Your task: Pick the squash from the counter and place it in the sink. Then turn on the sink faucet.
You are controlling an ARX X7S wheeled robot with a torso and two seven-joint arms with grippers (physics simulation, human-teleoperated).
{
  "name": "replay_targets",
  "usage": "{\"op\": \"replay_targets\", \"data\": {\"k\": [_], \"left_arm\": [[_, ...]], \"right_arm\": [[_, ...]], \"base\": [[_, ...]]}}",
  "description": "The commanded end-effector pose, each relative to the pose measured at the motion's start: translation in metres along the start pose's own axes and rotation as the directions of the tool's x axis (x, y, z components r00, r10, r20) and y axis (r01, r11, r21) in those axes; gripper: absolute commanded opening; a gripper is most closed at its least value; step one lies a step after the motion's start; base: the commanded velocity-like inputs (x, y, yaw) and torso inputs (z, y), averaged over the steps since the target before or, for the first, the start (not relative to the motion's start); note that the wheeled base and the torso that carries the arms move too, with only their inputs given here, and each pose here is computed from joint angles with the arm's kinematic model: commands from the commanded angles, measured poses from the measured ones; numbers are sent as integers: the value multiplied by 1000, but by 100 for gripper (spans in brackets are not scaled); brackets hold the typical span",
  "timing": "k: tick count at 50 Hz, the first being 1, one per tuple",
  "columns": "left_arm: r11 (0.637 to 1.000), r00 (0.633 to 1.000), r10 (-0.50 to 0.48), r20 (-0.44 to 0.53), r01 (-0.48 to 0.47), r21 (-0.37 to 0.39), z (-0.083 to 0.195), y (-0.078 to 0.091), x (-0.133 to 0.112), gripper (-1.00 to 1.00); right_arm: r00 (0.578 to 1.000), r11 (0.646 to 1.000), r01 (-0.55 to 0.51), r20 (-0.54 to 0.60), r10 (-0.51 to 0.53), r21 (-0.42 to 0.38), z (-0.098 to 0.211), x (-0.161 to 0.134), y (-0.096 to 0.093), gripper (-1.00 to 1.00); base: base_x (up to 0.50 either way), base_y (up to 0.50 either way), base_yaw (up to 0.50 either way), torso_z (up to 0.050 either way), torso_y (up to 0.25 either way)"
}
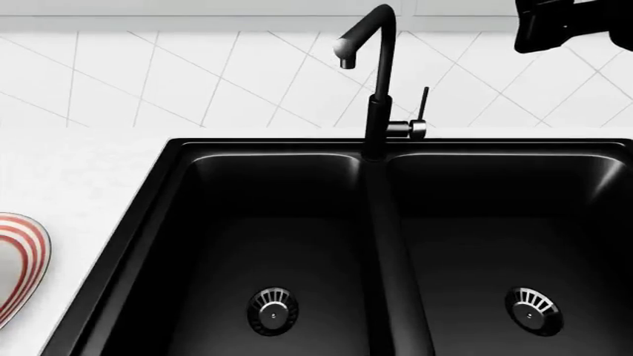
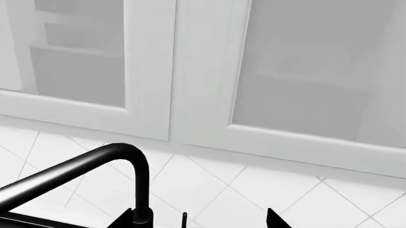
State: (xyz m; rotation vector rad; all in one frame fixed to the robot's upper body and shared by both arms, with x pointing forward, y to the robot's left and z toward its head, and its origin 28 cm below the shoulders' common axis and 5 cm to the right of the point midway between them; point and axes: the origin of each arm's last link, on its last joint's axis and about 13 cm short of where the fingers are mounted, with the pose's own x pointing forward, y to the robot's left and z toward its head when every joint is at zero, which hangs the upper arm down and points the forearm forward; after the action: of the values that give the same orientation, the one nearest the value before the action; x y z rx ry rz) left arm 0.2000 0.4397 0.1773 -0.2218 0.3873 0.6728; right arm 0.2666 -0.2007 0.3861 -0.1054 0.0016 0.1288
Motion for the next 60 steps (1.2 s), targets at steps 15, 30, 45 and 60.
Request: {"op": "replay_targets", "data": {"k": [15, 30, 45, 60], "left_arm": [[983, 970, -182, 159, 175, 56, 80, -40, -46, -100], [919, 909, -375, 179, 341, 196, 127, -106, -72, -100], [823, 831, -541, 129, 493, 282, 126, -153, -79, -100], [575, 641, -766, -46, 715, 399, 98, -196, -77, -100]], "right_arm": [[1000, 1000, 4, 7, -4, 6, 1, -2, -1, 100], [1000, 1000, 7, 8, -8, 17, -3, -4, -4, 100], [1000, 1000, 0, 3, 0, 24, -6, 0, -4, 100], [1000, 1000, -8, 5, 8, 26, -6, -1, -3, 100]], "base": [[0, 0, 0, 0, 0], [0, 0, 0, 0, 0], [0, 0, 0, 0, 1], [0, 0, 0, 0, 0]]}}
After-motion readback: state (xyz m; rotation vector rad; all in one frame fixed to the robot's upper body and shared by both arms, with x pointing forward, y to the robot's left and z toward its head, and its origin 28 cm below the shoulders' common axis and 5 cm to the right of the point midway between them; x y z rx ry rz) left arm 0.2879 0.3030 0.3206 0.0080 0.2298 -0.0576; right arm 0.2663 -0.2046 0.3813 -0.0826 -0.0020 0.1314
